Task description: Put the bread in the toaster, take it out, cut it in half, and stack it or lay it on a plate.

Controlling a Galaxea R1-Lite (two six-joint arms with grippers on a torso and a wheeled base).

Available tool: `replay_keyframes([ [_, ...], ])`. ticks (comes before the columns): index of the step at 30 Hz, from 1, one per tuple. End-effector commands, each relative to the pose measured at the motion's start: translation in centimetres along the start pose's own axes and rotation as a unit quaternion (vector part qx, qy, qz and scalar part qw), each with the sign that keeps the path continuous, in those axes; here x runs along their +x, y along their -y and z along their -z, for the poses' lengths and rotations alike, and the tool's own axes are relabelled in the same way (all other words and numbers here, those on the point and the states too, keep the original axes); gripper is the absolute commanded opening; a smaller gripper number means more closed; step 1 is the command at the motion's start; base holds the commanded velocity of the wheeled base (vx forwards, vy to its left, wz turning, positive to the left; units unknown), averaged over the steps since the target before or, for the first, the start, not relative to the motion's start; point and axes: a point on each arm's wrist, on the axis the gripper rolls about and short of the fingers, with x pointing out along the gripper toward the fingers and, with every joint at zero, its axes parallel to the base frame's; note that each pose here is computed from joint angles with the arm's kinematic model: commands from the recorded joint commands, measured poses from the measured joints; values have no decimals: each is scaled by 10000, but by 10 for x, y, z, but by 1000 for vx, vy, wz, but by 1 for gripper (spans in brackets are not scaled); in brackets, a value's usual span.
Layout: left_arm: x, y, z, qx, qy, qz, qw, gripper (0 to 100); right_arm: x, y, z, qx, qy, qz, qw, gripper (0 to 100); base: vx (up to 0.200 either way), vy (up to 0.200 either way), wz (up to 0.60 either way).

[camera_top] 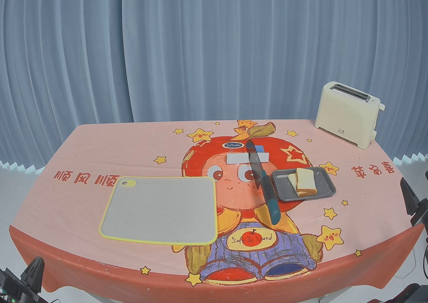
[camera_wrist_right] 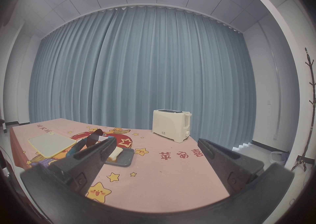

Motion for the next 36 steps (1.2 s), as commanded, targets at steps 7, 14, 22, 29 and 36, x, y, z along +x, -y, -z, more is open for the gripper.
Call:
replay_keyframes([
  [7,1,0,5,-1,-90,-3,10000,0,-16,2,-3,18,103,-12,9999,100,0,0,0],
  [14,1,0,5,-1,-90,-3,10000,0,-23,3,-11,3,43,-44,10000,100,0,0,0],
  [22,1,0,5,-1,-90,-3,10000,0,-27,3,-8,-5,-30,-116,9999,100,0,0,0],
  [29,1,0,5,-1,-90,-3,10000,0,-27,2,-7,-11,-74,-179,9998,100,0,0,0],
  [36,1,0,5,-1,-90,-3,10000,0,-26,3,-9,-31,-52,-148,9999,100,0,0,0],
])
